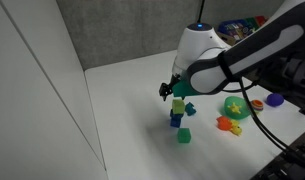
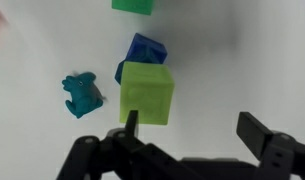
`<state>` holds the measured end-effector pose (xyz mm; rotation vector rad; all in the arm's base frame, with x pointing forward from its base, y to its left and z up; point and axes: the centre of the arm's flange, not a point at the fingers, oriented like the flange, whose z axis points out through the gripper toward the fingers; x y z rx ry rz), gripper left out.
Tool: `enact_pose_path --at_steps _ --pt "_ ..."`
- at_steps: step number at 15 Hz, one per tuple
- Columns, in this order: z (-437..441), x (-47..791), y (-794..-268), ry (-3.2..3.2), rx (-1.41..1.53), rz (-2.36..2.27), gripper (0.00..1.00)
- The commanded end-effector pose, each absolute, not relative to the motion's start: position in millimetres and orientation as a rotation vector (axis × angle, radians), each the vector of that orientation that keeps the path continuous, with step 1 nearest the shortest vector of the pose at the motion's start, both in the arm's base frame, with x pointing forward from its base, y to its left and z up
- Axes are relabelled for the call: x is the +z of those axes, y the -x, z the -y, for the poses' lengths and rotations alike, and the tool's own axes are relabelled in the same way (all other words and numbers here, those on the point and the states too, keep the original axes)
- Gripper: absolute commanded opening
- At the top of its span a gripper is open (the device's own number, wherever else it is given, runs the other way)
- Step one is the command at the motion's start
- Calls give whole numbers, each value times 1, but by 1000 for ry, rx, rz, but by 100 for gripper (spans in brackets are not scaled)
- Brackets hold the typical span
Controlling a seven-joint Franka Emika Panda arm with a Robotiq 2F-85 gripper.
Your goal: Place the yellow block on top of the blue block then put the green block on top of the yellow block.
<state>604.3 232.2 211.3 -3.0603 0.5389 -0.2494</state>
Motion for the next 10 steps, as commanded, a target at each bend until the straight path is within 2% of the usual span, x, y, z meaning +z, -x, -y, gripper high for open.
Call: enact_pose_path --at_steps 1,10 --pt "-229 219 -586 3063 -158 -503 100" --pt "-229 170 -544 3142 -50 -480 100"
